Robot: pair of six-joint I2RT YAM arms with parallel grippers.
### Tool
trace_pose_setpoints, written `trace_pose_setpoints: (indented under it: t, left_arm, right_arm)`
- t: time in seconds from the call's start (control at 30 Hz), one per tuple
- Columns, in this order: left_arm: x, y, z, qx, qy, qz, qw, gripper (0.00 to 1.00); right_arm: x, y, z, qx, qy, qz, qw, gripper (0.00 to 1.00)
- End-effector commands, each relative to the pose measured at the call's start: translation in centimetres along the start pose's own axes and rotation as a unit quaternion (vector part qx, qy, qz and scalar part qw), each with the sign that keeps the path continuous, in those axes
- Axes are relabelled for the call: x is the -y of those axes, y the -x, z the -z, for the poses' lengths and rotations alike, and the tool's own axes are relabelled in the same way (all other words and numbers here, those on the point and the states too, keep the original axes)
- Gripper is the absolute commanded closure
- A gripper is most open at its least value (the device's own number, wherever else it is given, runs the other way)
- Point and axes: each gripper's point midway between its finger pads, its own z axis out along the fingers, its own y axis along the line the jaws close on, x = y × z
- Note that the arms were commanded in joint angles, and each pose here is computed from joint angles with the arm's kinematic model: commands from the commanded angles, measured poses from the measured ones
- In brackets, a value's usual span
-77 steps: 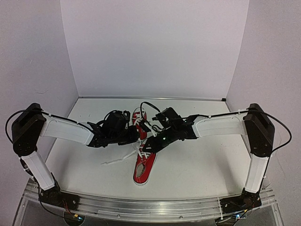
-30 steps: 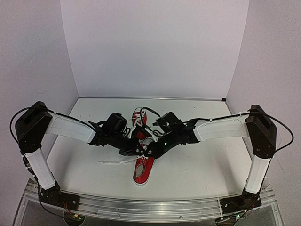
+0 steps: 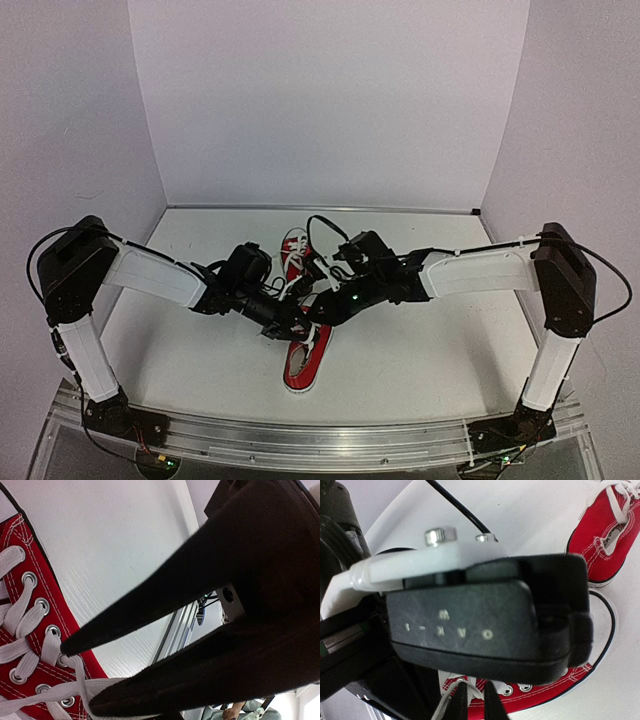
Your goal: Tie the shoes
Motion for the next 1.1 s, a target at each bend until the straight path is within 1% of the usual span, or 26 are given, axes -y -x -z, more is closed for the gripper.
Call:
trace_pose_setpoints:
  t: [0.0,0.1,0.27,0.3,0.4,0.5,0.73,1.07]
  left_arm:
    - [0.5,0.5,-0.4,0.011,-0.023,-0.003,1.000,1.00]
    - [0.4,0.9,-0.5,0.019,-0.025,0.002,0.999,1.00]
    - [0.3,1.1,-0.6,0.024,-0.027,0.004,0.999,1.00]
    - [0.3,1.2,-0.6,0.025,-0.026,0.004,0.999,1.00]
    - [0.1,1.3,-0.7,0.025,-0.026,0.006,0.999,1.00]
    - [0.2,1.4,-0.8,0.025,-0.029,0.006,0.999,1.00]
    - [0.2,1.7,-0.7,0.029,-0.030,0.006,0.999,1.00]
    - [0.4,1.7,-0.5,0.032,-0.033,0.004,0.999,1.00]
  right_arm:
    - [0.1,0.8,1.7,0.022,-0.006,-0.031,0.999,0.67]
    - [-0.3,0.4,3.0,0.028,-0.001,-0.045,0.999,0.60]
    - [-0.9,-0.7,4.7,0.036,0.011,-0.063,0.997,0.57]
    - [-1.1,-1.0,4.9,0.038,0.018,-0.068,0.997,0.54]
    - [-2.3,-1.8,5.3,0.048,0.063,-0.084,0.993,0.52]
    - [-3.5,-2.6,5.2,0.056,0.099,-0.095,0.989,0.53]
    - [-5.9,-3.7,2.3,0.037,0.111,-0.080,0.990,0.56]
    - [-4.7,-4.2,0.9,0.034,0.079,-0.099,0.991,0.60]
